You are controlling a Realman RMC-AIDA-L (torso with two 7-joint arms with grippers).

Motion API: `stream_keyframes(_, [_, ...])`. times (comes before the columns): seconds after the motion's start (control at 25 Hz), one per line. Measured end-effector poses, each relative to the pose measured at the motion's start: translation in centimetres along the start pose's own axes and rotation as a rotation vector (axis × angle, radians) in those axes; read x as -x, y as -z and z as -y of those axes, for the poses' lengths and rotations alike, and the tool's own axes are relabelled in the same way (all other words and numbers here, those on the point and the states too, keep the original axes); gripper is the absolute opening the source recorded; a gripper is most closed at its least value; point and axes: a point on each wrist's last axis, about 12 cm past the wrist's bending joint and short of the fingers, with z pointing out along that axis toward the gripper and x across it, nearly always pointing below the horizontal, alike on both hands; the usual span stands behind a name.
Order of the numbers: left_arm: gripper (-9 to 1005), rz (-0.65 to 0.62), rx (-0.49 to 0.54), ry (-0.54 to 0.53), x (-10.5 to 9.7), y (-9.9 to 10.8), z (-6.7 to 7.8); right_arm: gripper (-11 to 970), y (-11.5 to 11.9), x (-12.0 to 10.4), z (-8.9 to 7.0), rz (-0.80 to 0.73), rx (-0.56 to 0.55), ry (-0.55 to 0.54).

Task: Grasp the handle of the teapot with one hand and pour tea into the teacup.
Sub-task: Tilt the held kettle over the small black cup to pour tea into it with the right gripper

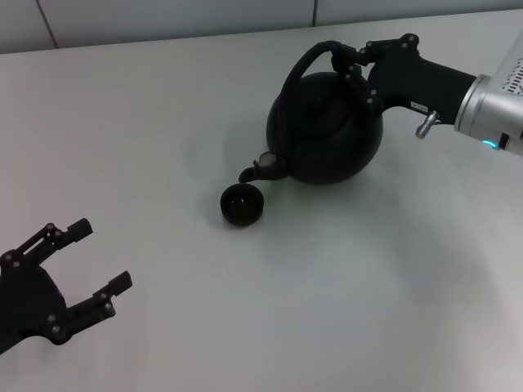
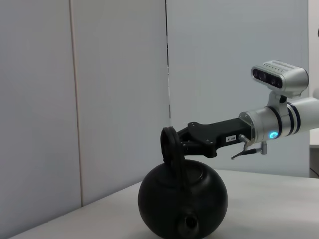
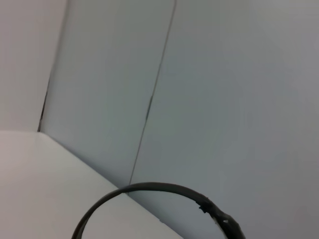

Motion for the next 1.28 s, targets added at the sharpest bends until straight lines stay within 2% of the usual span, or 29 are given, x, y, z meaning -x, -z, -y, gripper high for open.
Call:
stream_keyframes(0.52, [840,0.007,0.002,-0.006,0.2,-0.2,-0.2,81,-0.8,1.0,0.5,0.001,0.037,0.173])
stream_keyframes(1.28, [839,0.007,0.003,-0.007,0.2,-0.2,-0.3,82,-1.4,1.8,0.8,0.006,0.074,0.311])
